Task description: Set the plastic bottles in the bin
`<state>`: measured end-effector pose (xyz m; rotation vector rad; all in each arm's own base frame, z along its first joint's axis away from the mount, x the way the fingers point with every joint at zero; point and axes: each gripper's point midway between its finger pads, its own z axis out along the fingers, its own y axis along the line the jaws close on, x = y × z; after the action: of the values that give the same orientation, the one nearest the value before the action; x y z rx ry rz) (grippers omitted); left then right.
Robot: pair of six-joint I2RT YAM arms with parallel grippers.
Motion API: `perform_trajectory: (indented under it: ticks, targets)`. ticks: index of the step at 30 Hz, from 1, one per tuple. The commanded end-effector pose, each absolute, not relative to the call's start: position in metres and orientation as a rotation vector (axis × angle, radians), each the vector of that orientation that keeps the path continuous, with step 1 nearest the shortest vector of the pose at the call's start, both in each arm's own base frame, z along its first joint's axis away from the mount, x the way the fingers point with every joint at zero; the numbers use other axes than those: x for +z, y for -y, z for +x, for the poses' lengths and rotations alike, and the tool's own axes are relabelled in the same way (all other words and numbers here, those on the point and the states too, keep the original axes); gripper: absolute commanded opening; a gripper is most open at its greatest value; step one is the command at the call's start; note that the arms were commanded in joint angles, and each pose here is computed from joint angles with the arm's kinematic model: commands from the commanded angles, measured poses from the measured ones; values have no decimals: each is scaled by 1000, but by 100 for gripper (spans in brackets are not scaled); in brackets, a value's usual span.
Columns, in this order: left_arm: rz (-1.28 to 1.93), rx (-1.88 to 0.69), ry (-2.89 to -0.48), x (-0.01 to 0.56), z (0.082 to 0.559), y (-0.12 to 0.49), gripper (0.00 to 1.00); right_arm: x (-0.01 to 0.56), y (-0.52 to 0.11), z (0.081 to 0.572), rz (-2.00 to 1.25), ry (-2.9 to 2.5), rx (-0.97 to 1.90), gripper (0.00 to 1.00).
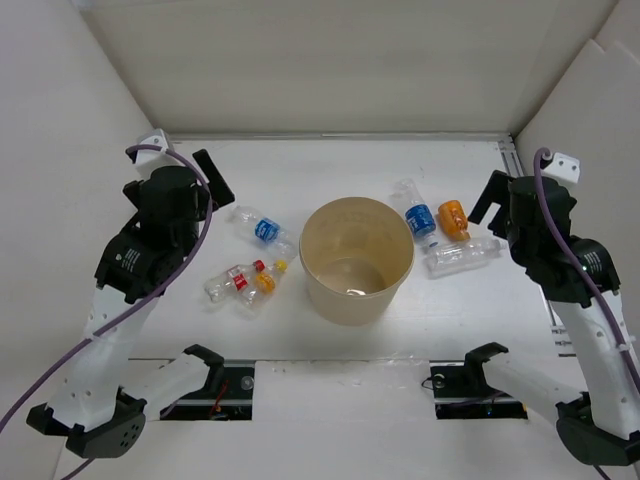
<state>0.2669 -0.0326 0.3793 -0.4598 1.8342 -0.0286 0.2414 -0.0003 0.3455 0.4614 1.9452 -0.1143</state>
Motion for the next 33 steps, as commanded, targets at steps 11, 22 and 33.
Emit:
perform_trajectory:
  ticks: [11, 22, 33]
  targets:
    - [-331, -157, -1873, 365, 276, 63, 100, 330, -9, 276, 493, -1981, -55, 100]
    - [-304, -197, -1915, 334, 267, 68, 100, 269, -11, 379, 404, -2160, -163, 100]
    - [-273, -234, -1902, 336, 259, 72, 100, 151, 5, 449, 372, -2425, -198, 100]
